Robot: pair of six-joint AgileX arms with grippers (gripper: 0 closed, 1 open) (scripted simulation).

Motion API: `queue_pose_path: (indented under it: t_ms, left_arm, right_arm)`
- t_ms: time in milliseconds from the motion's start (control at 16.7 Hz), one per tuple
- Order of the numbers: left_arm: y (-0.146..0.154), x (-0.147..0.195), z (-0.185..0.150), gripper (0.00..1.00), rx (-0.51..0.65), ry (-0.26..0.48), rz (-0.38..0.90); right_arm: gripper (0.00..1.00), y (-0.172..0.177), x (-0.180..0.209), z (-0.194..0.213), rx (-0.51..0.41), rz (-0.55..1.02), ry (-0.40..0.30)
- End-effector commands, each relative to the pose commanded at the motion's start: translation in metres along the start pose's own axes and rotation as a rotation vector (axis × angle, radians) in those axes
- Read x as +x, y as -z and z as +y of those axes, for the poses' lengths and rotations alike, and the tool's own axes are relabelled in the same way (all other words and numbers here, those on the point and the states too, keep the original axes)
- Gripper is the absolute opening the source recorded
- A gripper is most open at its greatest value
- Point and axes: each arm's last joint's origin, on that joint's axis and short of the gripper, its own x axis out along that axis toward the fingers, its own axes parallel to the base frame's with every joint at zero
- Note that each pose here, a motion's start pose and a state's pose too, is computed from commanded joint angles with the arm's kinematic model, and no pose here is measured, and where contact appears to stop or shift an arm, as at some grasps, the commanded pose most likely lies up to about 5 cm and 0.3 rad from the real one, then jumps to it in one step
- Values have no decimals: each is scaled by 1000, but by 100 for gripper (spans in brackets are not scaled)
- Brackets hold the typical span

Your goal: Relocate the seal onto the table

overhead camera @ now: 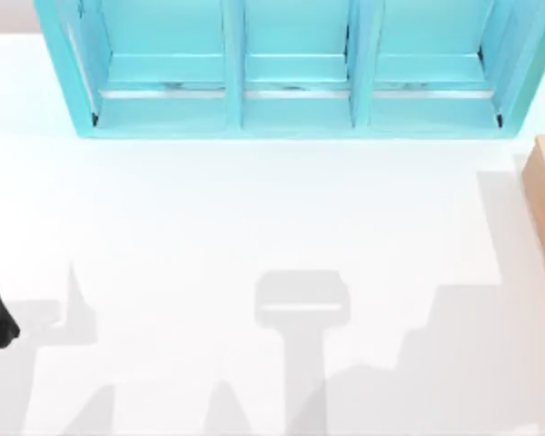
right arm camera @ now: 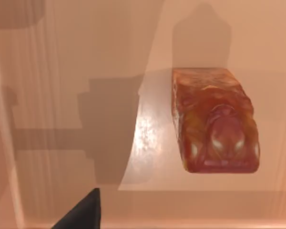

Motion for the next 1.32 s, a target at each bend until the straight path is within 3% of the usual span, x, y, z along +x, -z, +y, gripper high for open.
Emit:
queue_pose_path:
  t_ms: [360, 900, 1200, 1320]
  left_arm:
    - [0, 0, 0, 100, 0, 0, 0]
    - [0, 0, 0, 100, 0, 0, 0]
    - [0, 0, 0, 100, 0, 0, 0]
    - [0, 0, 0, 100, 0, 0, 0]
  right_arm:
    - [100, 1, 15, 1, 0, 1, 0]
    - [100, 0, 97, 0, 0, 0, 0]
    - [100, 0, 100, 0, 0, 0, 0]
    - [85, 0, 100, 0, 0, 0, 0]
